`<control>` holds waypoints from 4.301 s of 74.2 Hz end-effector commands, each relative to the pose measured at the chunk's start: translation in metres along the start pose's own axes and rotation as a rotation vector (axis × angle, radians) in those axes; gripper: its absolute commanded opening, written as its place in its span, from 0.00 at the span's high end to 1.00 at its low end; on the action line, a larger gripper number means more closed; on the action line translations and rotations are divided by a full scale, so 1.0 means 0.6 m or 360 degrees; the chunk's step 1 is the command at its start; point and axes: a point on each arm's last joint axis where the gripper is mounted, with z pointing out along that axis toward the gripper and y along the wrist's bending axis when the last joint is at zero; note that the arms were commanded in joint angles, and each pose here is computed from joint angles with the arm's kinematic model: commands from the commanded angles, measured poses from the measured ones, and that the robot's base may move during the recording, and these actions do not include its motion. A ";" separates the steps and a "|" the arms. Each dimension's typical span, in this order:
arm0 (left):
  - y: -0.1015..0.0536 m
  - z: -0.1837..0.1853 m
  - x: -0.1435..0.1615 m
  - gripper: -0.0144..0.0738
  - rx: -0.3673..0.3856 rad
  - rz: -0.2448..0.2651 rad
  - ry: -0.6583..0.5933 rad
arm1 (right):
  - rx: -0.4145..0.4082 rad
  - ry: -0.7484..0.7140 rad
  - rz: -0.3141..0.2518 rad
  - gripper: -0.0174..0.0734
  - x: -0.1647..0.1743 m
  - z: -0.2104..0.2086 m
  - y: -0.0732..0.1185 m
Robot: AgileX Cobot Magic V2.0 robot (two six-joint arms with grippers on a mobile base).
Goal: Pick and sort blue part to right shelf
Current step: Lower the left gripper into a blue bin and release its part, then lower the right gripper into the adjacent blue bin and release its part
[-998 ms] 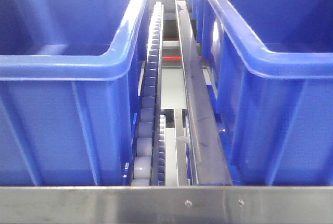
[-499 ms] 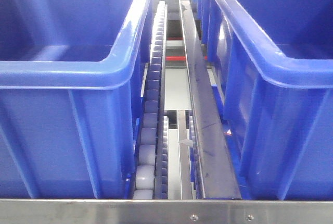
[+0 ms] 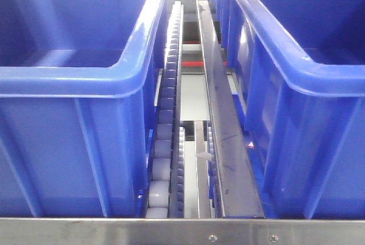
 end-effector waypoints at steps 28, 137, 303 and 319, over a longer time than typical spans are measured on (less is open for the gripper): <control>-0.042 0.035 -0.206 0.55 0.0247 0.0087 -0.0055 | -0.0014 -0.0179 -0.0038 0.53 -0.030 0.001 0.002; -0.095 0.527 -0.082 0.15 0.0185 0.0070 0.0982 | -0.0007 -0.0150 -0.0038 0.53 -0.027 0.001 0.001; -0.037 0.025 -0.138 0.70 0.0264 0.0036 -0.0275 | 0.0227 0.1499 0.0133 0.17 0.125 0.579 -0.065; -0.037 0.025 -0.138 0.70 0.0264 0.0035 -0.0278 | 0.0232 0.1305 0.0118 0.14 0.056 0.549 -0.060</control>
